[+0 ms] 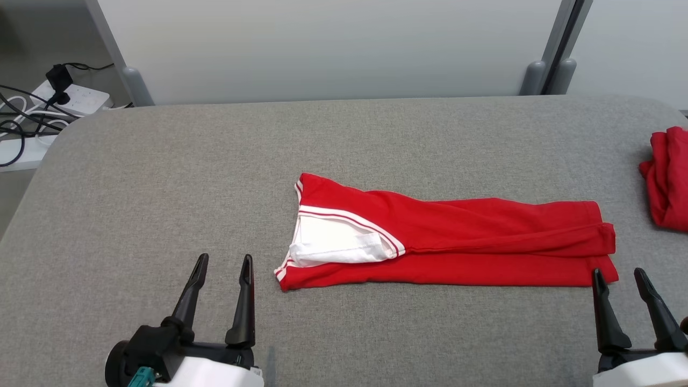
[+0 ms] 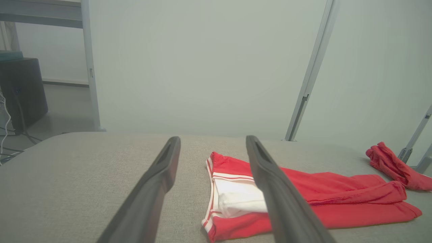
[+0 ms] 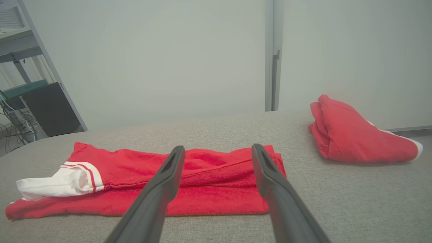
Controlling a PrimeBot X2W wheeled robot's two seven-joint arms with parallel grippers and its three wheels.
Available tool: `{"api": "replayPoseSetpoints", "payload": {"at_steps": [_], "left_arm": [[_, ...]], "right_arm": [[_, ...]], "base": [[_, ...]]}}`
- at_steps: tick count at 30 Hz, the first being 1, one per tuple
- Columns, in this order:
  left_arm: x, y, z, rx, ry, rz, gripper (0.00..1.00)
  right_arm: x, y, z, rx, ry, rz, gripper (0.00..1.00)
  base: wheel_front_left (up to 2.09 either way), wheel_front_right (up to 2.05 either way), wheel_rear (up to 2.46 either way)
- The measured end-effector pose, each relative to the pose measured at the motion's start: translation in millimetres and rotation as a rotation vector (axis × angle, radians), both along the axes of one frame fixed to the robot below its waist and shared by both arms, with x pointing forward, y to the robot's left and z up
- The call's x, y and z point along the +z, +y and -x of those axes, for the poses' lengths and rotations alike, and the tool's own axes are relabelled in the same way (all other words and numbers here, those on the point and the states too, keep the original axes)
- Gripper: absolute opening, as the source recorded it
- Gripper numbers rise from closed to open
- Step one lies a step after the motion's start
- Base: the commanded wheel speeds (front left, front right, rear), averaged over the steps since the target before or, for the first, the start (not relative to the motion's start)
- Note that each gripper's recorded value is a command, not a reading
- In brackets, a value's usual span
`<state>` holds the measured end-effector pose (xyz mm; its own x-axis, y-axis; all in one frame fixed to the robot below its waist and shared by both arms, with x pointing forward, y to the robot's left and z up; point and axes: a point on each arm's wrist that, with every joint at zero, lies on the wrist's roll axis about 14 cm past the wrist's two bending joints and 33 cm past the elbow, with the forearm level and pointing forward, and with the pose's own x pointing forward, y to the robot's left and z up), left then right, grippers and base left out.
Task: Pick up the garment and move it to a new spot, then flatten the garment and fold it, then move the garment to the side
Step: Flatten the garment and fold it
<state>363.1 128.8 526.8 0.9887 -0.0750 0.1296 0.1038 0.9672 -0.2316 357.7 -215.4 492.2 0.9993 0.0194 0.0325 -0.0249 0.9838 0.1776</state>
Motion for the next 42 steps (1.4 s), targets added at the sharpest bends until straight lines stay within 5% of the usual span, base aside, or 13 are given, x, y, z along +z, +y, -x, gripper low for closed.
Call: {"api": "replayPoseSetpoints", "payload": {"at_steps": [42], "left_arm": [[-8.0, 5.0, 27.8, -0.01, 0.01, -0.058, 1.0]], "right_arm": [[4.4, 1.7, 30.2, -0.008, -0.02, -0.03, 1.0]], "base": [[0.0, 0.0, 0.0]]}}
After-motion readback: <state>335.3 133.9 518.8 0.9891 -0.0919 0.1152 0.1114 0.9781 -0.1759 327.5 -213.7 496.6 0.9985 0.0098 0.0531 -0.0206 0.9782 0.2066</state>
